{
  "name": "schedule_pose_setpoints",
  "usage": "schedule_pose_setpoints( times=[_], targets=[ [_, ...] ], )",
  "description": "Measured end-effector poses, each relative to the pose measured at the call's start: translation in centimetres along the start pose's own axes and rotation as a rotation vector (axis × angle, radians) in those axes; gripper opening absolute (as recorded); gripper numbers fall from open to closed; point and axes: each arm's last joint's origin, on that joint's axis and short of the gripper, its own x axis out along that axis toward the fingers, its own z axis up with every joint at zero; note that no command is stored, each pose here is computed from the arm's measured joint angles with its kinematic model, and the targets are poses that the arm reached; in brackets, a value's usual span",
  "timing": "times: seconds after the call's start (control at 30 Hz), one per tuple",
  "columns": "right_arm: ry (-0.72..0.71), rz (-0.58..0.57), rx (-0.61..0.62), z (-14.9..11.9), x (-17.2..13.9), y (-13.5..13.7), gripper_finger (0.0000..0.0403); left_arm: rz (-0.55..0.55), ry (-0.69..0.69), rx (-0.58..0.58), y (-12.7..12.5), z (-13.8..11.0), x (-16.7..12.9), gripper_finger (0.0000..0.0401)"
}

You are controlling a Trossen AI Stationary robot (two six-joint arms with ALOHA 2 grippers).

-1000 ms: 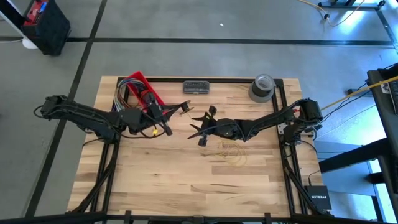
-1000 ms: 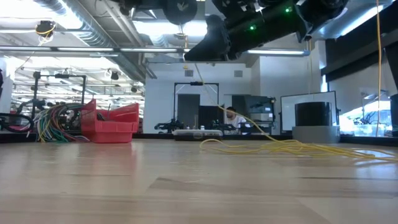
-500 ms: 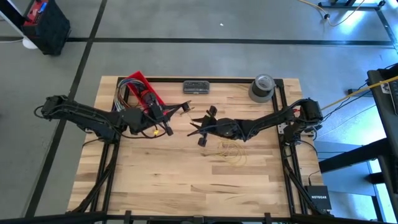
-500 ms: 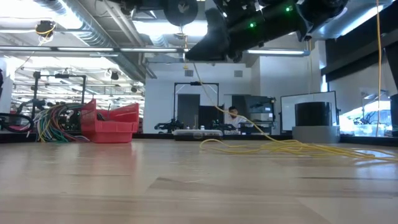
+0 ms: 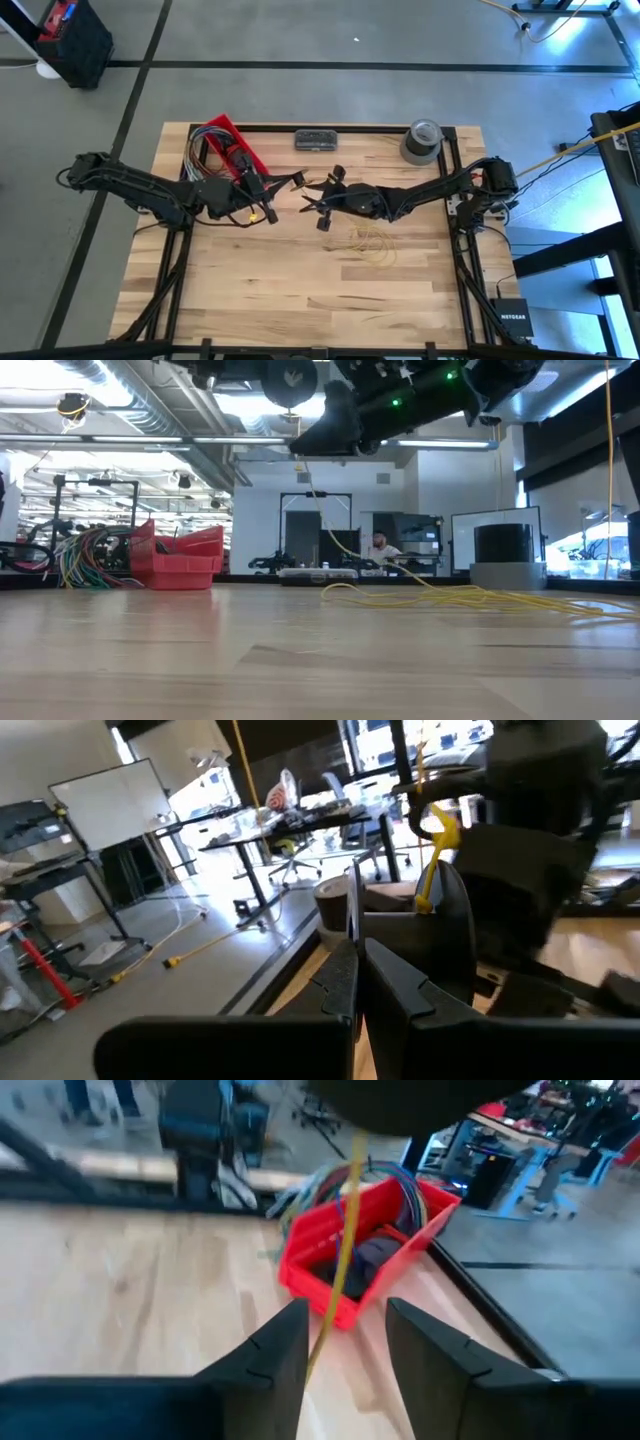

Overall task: Coil cords
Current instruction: Coil the yellow wire on the spool

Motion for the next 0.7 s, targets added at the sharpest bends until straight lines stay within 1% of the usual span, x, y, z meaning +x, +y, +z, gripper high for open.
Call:
schedule_pose_setpoints(
  times=[0.1, 0.17, 0.27, 0.37, 0.53, 0.7],
  targets=[
    [0.058, -0.007, -0.059, 0.04, 0.14, 0.02, 0.0121, 0.012, 0.011, 0.004, 0.02, -0.10, 0.00, 0.0001],
    [0.100, 0.008, -0.082, 0.06, 0.18, 0.12, 0.0114, 0.014, 0.012, 0.001, 0.02, -0.11, 0.00, 0.0001],
    [0.172, 0.048, -0.106, 0.21, 0.25, 0.22, 0.0108, 0.015, 0.008, -0.002, 0.03, -0.05, -0.01, 0.0001],
    [0.228, 0.058, -0.098, 0.35, 0.27, 0.21, 0.0107, 0.016, 0.002, -0.006, 0.13, 0.06, -0.09, 0.0001],
    [0.257, 0.061, -0.104, 0.17, 0.20, 0.21, 0.0106, 0.018, -0.030, -0.019, 0.48, 0.66, -0.55, 0.0001],
    [0.253, 0.047, -0.106, 0.23, 0.21, 0.17, 0.0106, 0.019, -0.035, -0.022, 0.60, 0.77, -0.66, 0.0001]
  ],
)
